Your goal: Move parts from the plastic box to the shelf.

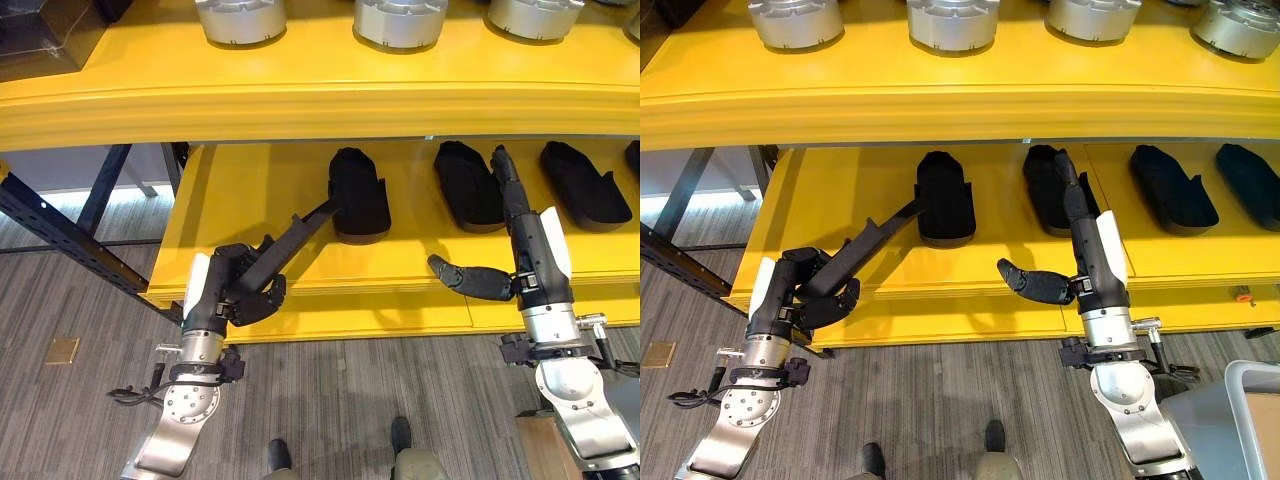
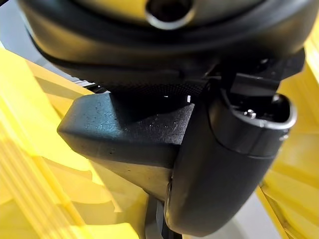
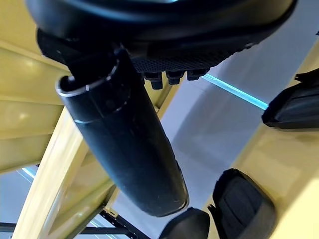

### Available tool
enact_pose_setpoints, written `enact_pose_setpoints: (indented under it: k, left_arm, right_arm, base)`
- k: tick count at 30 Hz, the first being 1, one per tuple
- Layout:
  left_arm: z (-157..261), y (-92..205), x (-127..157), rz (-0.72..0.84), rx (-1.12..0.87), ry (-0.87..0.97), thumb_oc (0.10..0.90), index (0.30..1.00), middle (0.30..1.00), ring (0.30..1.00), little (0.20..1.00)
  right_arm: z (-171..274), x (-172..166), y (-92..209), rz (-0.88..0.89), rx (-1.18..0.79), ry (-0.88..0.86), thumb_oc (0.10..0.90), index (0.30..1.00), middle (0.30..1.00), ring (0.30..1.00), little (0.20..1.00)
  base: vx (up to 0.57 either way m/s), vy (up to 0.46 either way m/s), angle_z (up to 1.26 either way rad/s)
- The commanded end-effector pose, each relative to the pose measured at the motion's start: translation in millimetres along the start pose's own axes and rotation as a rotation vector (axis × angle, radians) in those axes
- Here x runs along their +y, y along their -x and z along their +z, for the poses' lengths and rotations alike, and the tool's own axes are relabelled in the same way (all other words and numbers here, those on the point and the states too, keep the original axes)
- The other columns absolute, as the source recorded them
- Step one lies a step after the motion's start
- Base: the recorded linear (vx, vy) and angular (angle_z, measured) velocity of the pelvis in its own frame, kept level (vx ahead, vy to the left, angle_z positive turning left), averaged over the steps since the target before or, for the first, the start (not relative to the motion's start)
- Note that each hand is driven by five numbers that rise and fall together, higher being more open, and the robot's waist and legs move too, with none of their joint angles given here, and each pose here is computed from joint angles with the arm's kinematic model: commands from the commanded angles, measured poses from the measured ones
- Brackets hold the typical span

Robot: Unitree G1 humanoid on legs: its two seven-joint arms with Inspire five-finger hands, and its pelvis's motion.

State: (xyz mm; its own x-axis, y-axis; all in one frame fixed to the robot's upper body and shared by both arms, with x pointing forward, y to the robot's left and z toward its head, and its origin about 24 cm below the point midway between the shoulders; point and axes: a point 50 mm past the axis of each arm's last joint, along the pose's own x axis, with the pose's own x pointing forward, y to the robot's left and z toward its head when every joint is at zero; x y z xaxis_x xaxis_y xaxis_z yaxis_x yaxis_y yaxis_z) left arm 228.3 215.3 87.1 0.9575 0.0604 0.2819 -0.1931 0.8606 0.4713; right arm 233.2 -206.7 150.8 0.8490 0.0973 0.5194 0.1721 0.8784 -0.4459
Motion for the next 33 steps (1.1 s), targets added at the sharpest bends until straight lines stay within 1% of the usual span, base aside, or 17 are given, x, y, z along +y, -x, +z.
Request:
enact_pose_setpoints:
  k: [1,7,13,21,26,27,28,33]
  left_arm:
    - [64.4,-28.2,27.5,0.201,-0.355,0.073,0.4,0.3,0.3,0.3,0.3]
    - [63.7,-25.2,36.4,0.302,-0.36,0.079,0.4,0.3,0.3,0.3,0.3]
    - [65.4,-25.4,43.3,0.338,-0.366,0.071,0.4,0.3,0.3,0.3,0.3]
    - [63.7,-28.3,52.3,0.436,-0.344,0.065,0.4,0.3,0.3,0.3,0.3]
    - [60.9,-32.1,49.7,0.427,-0.336,0.079,0.4,0.3,0.3,0.3,0.3]
    - [58.8,-33.5,46.4,0.421,-0.323,0.073,0.4,0.3,0.3,0.3,0.3]
    - [58.6,-33.4,45.8,0.42,-0.322,0.069,0.4,0.3,0.3,0.3,0.3]
    - [50.9,-27.2,46.8,0.413,-0.296,0.066,0.4,0.3,0.3,0.3,0.3]
  right_arm:
    - [49.2,-7.3,-20.6,-0.047,-0.32,0.011,0.9,1.0,1.0,1.0,1.0]
    - [51.6,-5.8,-20.3,-0.05,-0.343,0.049,0.9,1.0,1.0,1.0,1.0]
    - [57.5,-2.0,-20.7,-0.043,-0.379,0.058,0.9,1.0,1.0,1.0,1.0]
    - [65.8,11.5,-26.7,0.097,-0.438,0.025,0.9,1.0,1.0,1.0,1.0]
    - [59.6,19.8,-26.5,0.111,-0.423,0.017,0.9,1.0,1.0,1.0,1.0]
    - [60.3,28.3,-29.3,0.128,-0.423,0.002,0.9,1.0,1.0,1.0,1.0]
    - [60.8,30.0,-30.2,0.133,-0.421,-0.004,0.9,1.0,1.0,1.0,1.0]
    - [62.4,29.3,-24.2,0.152,-0.408,-0.02,0.9,1.0,1.0,1.0,1.0]
  base:
    - [-0.01,0.033,-0.01]
    - [0.0,0.007,0.0]
    - [0.04,-0.078,0.05]
    - [0.03,-0.225,0.02]
    - [0.08,-0.172,0.26]
    - [0.19,0.074,0.53]
    - [0.22,0.136,0.26]
    - [0.22,0.19,-0.14]
